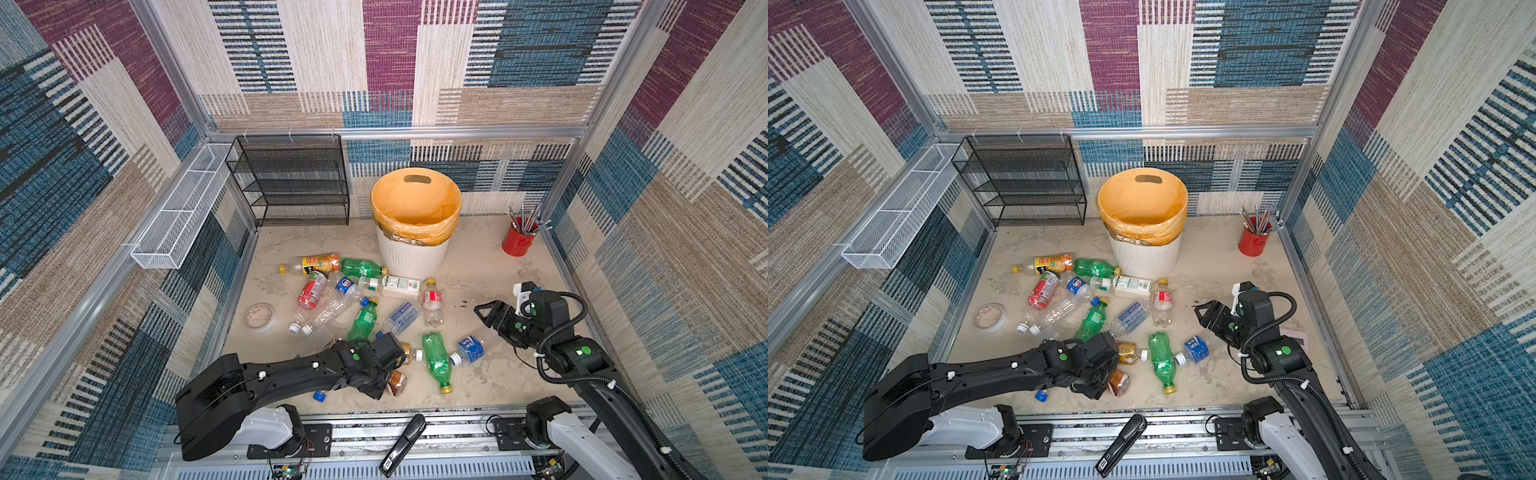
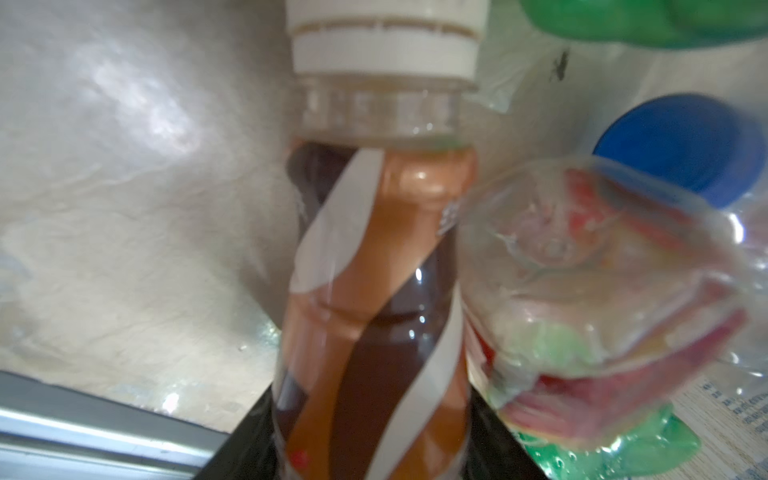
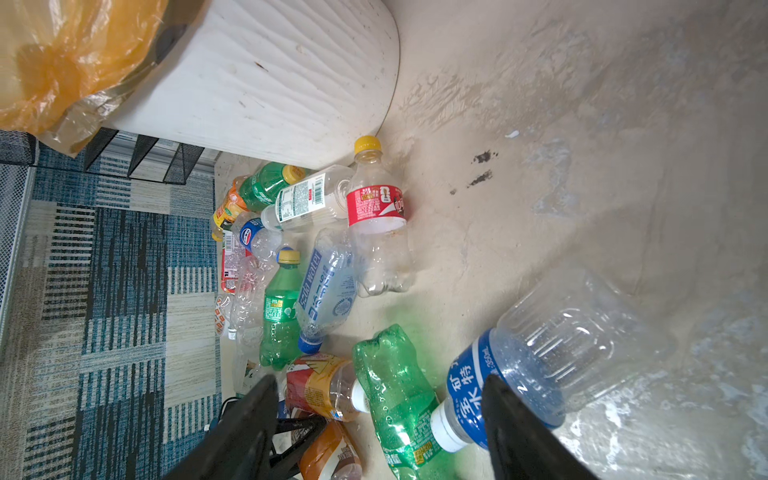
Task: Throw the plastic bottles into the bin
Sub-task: 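Grasp the brown coffee bottle with the left gripper and lift it, then carry the coffee bottle with the left gripper over the bin and release it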
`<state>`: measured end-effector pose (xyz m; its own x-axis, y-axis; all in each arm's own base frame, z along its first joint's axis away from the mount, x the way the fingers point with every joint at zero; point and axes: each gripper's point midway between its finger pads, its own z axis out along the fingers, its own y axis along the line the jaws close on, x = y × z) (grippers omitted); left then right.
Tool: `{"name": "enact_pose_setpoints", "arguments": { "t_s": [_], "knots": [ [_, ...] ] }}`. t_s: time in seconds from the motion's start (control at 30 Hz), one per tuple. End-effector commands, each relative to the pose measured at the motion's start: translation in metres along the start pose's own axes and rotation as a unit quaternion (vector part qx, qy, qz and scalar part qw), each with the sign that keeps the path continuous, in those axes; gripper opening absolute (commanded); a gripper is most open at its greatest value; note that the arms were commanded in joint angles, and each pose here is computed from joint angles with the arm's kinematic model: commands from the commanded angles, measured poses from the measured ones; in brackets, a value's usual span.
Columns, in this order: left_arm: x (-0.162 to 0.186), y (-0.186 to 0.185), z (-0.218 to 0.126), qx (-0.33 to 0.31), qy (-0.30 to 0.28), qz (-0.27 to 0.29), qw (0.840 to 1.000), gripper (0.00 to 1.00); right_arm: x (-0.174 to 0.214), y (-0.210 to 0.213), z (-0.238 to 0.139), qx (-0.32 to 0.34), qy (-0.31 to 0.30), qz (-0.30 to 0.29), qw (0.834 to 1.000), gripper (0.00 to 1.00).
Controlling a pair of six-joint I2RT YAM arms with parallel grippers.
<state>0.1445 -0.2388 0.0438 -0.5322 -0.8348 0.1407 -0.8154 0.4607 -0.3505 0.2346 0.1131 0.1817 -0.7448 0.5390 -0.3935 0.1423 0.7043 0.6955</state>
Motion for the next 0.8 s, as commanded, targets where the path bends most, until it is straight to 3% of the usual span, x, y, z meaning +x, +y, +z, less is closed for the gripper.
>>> {"name": "enact_pose_setpoints", "arguments": {
  "t_s": [0.0,0.27,0.37,0.43,0.5,0.6,0.67,0.77],
  "knots": [
    [-0.008,-0.001,-0.008,0.012,-0.016,-0.048,0.999,0.58,-0.004,0.003,-0.002,-0.003,-0.009,0.0,1.0,0.78],
    [-0.018,-0.024,-0.066,0.074,-0.039,0.032,0.996,0.56,-0.003,0.003,0.003,-0.01,-0.007,0.003,1.0,0.78],
    [-0.026,-0.041,-0.099,0.119,-0.067,0.101,0.985,0.57,-0.003,0.002,0.006,-0.012,-0.006,0.002,1.0,0.78],
    [-0.032,-0.059,-0.126,0.165,-0.098,0.163,0.968,0.56,-0.002,0.001,0.009,-0.012,-0.003,0.001,1.0,0.78],
    [-0.034,-0.081,-0.154,0.215,-0.135,0.235,0.938,0.56,-0.002,0.002,0.011,-0.014,-0.002,-0.001,1.0,0.78],
    [-0.03,-0.115,-0.197,0.288,-0.194,0.348,0.871,0.55,-0.003,0.003,0.014,-0.015,0.001,-0.006,1.0,0.78],
    [-0.025,-0.135,-0.224,0.327,-0.239,0.421,0.812,0.55,-0.005,0.004,0.016,-0.015,0.002,-0.01,1.0,0.78],
    [-0.015,-0.162,-0.262,0.382,-0.317,0.5,0.71,0.56,-0.007,0.007,0.016,-0.015,0.0,-0.017,1.0,0.78]
  ]
}}
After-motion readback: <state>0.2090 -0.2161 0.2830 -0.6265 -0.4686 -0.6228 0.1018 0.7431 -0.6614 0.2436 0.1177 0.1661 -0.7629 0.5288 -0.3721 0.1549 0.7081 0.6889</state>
